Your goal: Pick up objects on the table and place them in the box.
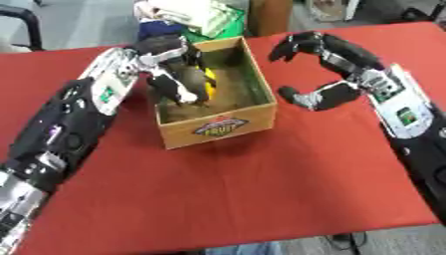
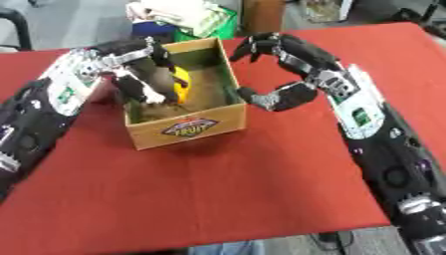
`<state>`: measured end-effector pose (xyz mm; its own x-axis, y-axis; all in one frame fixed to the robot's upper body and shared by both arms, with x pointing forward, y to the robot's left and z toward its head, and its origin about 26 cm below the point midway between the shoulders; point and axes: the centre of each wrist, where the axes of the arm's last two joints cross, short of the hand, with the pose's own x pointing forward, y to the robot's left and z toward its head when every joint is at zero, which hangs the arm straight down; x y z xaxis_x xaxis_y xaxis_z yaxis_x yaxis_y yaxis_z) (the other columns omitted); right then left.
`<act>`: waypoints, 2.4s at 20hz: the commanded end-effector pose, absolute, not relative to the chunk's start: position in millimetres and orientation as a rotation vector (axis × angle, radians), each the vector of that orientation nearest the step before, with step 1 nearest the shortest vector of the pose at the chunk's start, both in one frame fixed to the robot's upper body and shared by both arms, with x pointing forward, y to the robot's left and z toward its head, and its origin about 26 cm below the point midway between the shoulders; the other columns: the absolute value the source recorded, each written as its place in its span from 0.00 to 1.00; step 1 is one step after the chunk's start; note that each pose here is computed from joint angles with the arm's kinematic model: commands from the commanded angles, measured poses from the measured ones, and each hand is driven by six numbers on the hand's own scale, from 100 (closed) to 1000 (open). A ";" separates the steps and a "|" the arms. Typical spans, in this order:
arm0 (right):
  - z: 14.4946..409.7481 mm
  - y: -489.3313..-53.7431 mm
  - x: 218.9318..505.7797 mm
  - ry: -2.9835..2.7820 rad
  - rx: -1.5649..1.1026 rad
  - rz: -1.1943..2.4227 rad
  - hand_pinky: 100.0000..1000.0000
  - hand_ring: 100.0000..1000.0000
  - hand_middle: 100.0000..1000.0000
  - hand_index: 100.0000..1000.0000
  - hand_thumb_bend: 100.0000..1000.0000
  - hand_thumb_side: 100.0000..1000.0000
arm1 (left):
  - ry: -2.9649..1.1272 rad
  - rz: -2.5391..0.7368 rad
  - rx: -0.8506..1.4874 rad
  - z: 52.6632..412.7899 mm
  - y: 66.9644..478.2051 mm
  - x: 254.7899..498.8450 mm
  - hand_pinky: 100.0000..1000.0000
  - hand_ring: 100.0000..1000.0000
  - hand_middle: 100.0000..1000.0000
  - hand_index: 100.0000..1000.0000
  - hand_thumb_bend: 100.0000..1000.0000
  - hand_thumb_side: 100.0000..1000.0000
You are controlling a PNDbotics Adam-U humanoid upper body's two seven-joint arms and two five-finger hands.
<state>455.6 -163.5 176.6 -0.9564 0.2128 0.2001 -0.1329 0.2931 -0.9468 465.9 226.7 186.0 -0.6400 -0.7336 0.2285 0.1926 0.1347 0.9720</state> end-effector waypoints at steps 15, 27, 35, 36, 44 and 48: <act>187.1 -171.6 457.7 -2.276 -0.096 1.789 0.62 0.79 0.69 0.79 0.16 0.48 | -1.641 -1.094 0.995 207.5 332.0 461.3 0.73 0.69 0.71 0.80 0.38 0.20; 188.2 -169.1 456.9 -2.288 -0.089 1.790 0.62 0.79 0.69 0.79 0.17 0.48 | -1.392 -1.157 1.097 149.0 348.5 467.8 0.71 0.69 0.75 0.82 0.60 0.27; 188.2 -168.1 456.5 -2.289 -0.087 1.794 0.62 0.79 0.69 0.79 0.18 0.49 | -1.333 -1.131 1.135 130.1 348.7 467.5 0.62 0.55 0.62 0.72 0.42 0.21; 188.2 -168.1 456.5 -2.289 -0.087 1.795 0.62 0.79 0.69 0.79 0.18 0.49 | -1.324 -1.126 1.148 128.4 349.2 467.3 0.61 0.52 0.58 0.70 0.39 0.19; 186.4 -169.0 456.5 -2.283 -0.088 1.796 0.62 0.79 0.69 0.79 0.18 0.49 | -1.367 -0.959 1.301 127.0 350.7 467.3 0.43 0.18 0.15 0.35 0.05 0.09; 185.6 -169.3 456.5 -2.281 -0.089 1.795 0.62 0.79 0.69 0.79 0.18 0.49 | -1.481 -0.864 1.293 137.7 341.2 469.3 0.41 0.12 0.07 0.28 0.00 0.09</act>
<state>455.2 -166.2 172.8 -0.9535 0.2204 0.2056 -0.1376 0.2887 -0.9475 465.8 341.2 116.9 0.0342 -0.9821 0.1850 -0.2354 0.1720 0.9566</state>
